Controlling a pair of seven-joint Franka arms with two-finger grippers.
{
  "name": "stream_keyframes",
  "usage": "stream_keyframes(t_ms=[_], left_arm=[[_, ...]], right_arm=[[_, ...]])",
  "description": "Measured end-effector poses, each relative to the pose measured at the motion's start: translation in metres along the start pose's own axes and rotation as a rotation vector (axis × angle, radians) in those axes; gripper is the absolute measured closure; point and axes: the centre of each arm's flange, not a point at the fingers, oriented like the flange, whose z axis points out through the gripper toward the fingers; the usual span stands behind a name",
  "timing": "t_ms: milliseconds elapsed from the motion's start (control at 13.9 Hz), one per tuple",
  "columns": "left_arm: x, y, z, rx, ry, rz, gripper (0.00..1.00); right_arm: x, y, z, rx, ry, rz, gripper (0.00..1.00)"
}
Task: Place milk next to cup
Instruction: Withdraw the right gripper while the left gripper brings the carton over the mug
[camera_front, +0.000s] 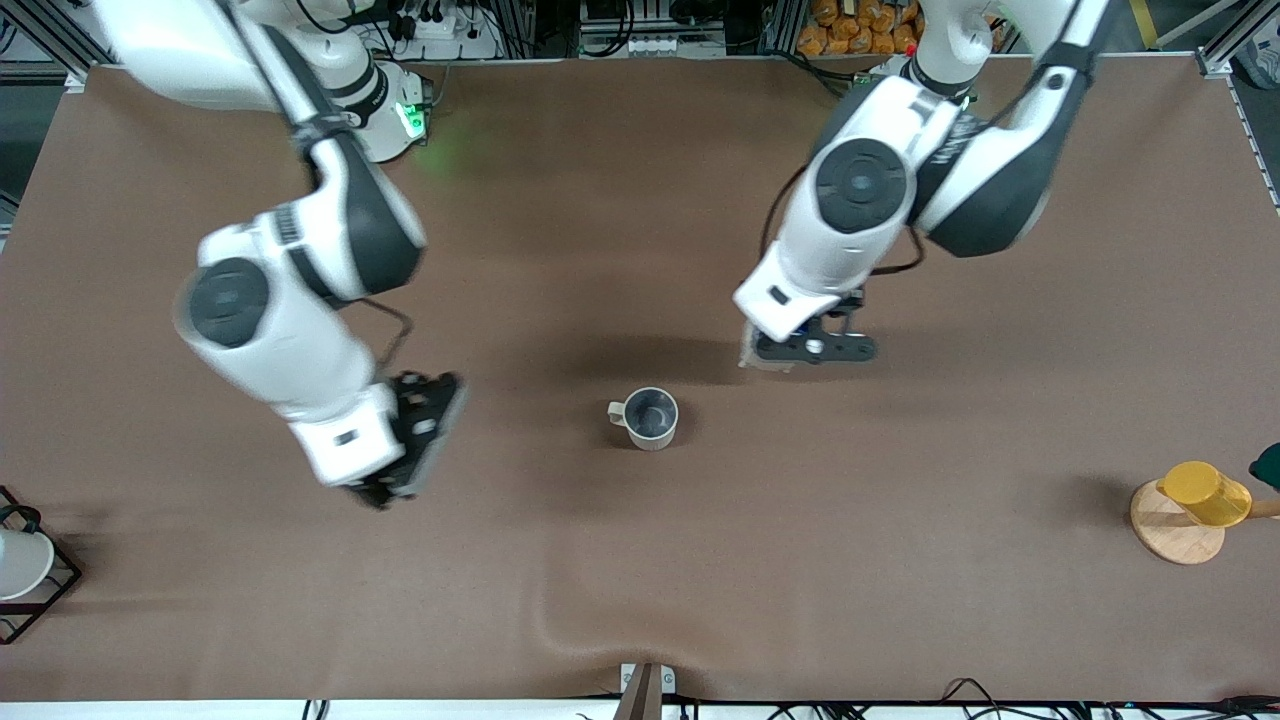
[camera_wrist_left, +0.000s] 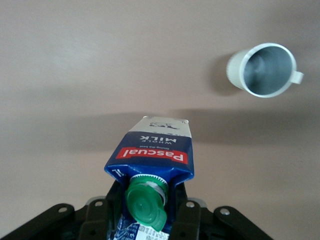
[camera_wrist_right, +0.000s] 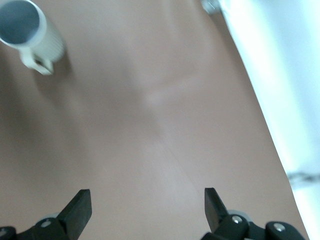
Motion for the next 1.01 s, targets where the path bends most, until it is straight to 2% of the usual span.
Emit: stream_keyframes(t_ms=[360,649,1009], left_arm=[[-0.018,0.07,0.023,-0.01,-0.003,-0.003,0.56],[-0.018,0.093,0.045,-0.017,0.012,-0.006,0.56],[-0.018,0.109,0.051,-0.044,0.035,0.003,0.56]], right_arm=[[-0.097,0.036,-0.041,-0.032,-0.036,0.183,0.0],[-0.144,0.027,-0.067,-0.048,-0.06,0.387,0.0],[-0.216,0.017,-0.087,0.003,-0.046,0.583,0.0]])
